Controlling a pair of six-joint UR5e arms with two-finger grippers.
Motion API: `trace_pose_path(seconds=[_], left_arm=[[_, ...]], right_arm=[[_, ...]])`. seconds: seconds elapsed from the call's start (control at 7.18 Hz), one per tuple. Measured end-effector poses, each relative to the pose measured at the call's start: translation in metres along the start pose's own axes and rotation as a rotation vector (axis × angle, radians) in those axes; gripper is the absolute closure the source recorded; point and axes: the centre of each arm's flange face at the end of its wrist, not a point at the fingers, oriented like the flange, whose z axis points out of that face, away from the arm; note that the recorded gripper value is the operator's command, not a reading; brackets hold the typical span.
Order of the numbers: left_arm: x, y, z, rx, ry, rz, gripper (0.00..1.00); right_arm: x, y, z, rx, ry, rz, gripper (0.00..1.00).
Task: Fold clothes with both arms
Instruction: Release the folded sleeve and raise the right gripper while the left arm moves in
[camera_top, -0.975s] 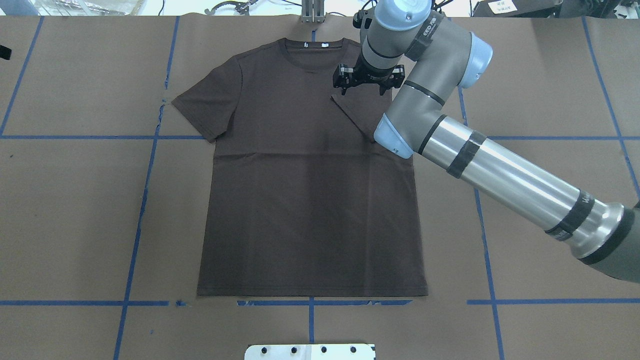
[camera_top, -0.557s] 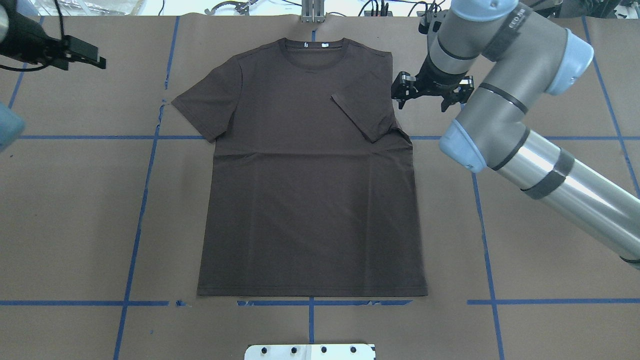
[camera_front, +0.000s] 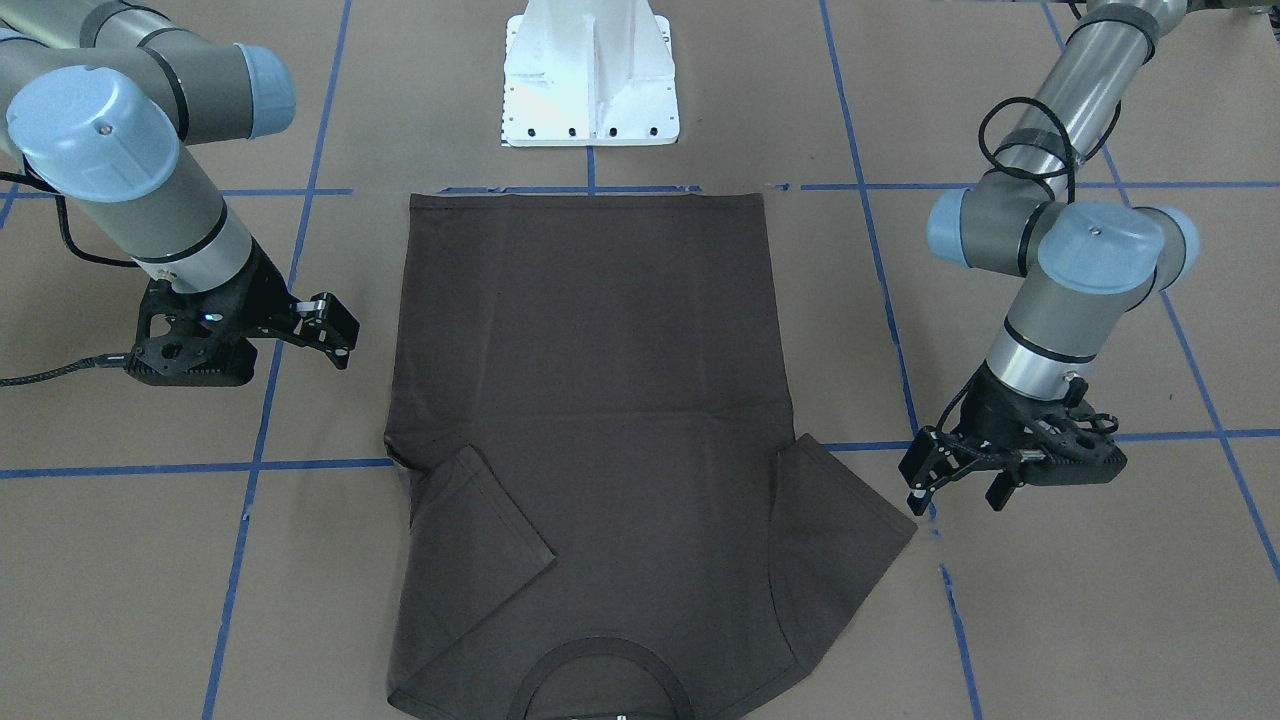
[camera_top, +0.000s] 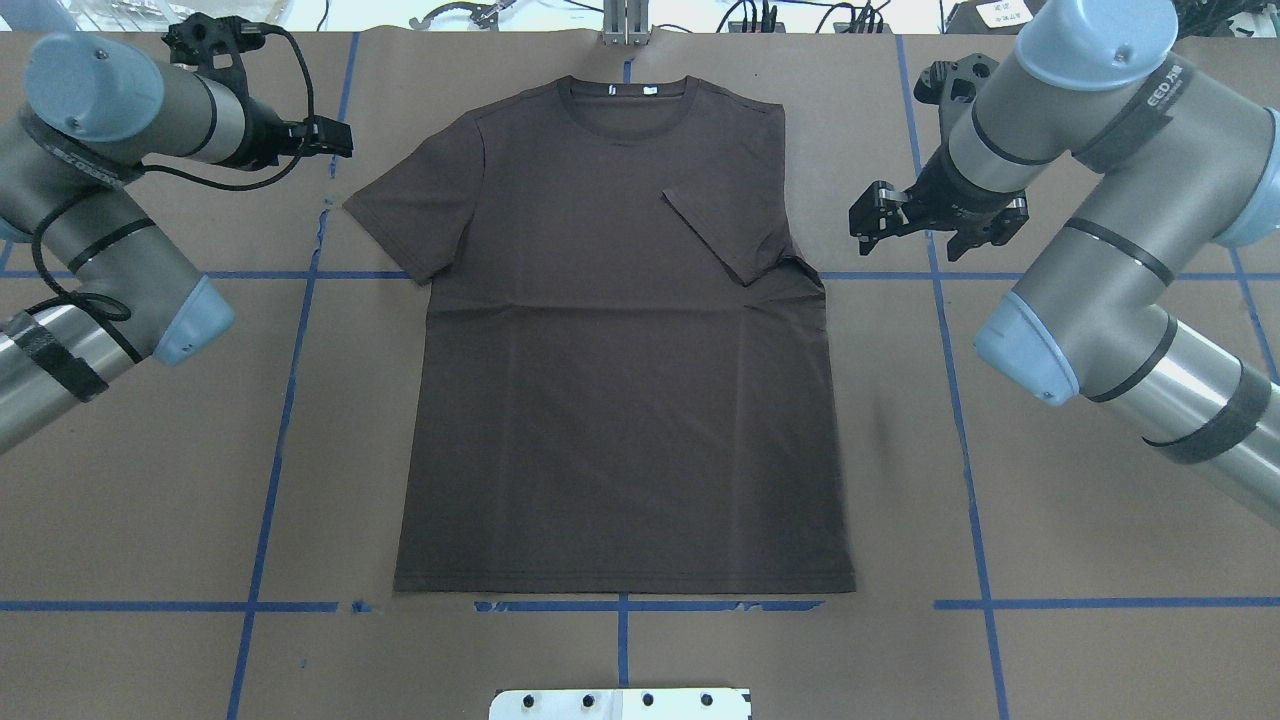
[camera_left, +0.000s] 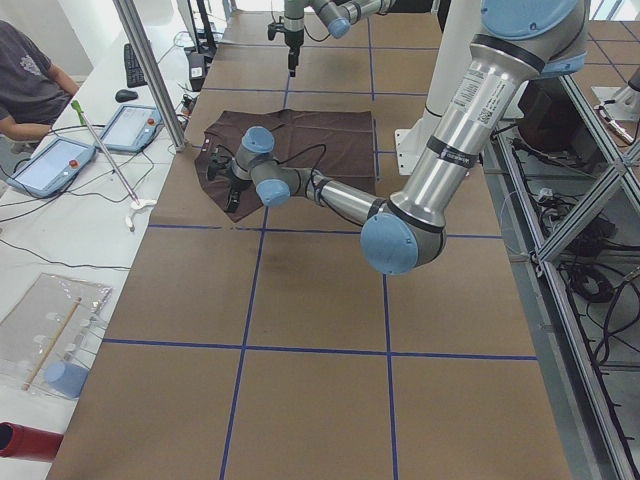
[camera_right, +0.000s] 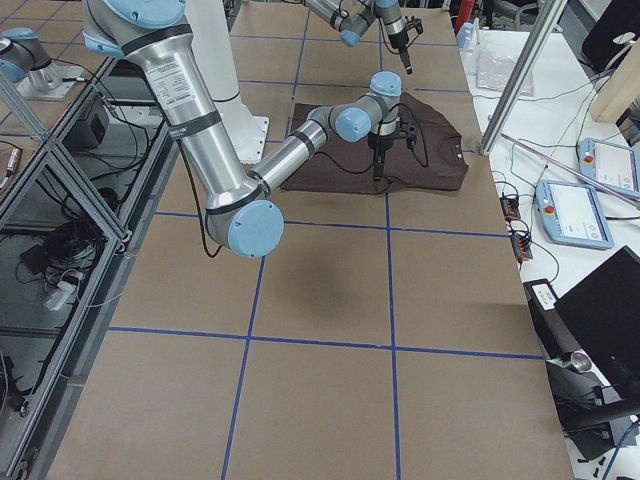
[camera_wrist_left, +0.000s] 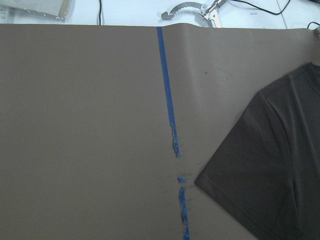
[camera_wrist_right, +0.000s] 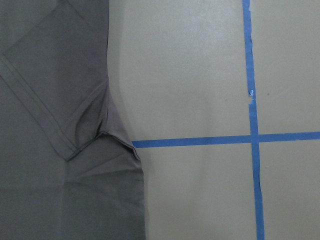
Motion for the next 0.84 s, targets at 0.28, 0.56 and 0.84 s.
trace_pose_path(seconds=[0.28,0.56,0.84], left_arm=[[0.007,0.014,0.035,0.028,-0.016,0.000,0.00],[0.020,0.030,0.055,0.033,-0.035,-0.004,0.01],[0.023,0.038,0.064,0.033,-0.045,-0.003,0.02]], right_arm=[[-0.005,0.005,0.000,-0.002,-0.005,-0.006,0.00],[-0.006,0.006,0.001,-0.002,-0.005,-0.006,0.00],[-0.006,0.005,0.002,-0.003,-0.003,-0.005,0.00]])
